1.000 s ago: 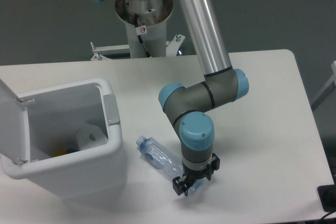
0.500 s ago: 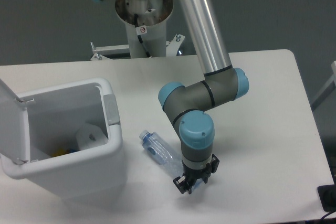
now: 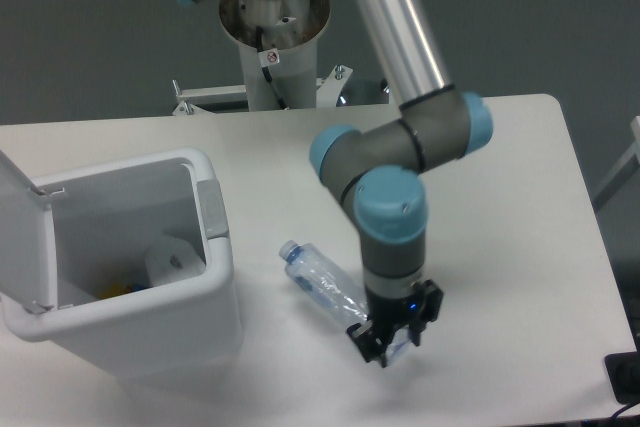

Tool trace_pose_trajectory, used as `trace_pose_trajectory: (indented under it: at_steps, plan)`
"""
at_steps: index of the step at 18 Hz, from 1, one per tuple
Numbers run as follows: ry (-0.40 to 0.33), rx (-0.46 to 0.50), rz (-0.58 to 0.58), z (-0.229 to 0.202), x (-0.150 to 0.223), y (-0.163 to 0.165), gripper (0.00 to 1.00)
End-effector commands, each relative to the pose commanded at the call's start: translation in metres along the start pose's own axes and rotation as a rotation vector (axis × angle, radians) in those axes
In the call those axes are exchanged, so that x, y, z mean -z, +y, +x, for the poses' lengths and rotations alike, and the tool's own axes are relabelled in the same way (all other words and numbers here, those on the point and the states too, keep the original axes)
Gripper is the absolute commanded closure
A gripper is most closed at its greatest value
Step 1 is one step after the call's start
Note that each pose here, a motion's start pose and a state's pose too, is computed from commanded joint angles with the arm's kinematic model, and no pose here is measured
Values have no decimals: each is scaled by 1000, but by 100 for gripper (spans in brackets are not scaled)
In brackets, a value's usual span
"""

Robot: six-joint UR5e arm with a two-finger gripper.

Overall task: Place the trash in the trash can
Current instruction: 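Lift the bottle and carry it over the white bin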

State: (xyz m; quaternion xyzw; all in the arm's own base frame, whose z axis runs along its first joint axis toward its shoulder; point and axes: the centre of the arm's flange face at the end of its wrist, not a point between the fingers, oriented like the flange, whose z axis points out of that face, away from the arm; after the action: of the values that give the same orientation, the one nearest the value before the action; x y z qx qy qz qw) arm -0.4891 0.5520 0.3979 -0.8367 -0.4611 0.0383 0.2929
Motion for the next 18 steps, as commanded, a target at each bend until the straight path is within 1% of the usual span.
trace_pose_trajectory:
  at_steps: [1, 2, 3, 4, 6, 7, 9, 11, 14, 15, 16, 18]
  plan:
    - [50, 11, 47, -2, 23, -17, 45]
    - [100, 34, 102, -7, 55, -39, 45]
    - [122, 38, 142, -6, 75, -49, 45]
    - [171, 45, 181, -6, 99, -61, 45]
    - [273, 52, 225, 0, 141, -71, 45]
    - [304, 43, 243, 6, 160, -72, 45]
    - [331, 6, 278, 24, 189, -69, 45]
    - [352, -29, 308, 43, 208, -64, 45]
    - [397, -83, 315, 86, 229, -46, 45]
    - [406, -93, 315, 94, 233, -43, 45]
    - [431, -116, 302, 113, 233, -35, 46]
    - [455, -172, 273, 139, 224, -16, 47]
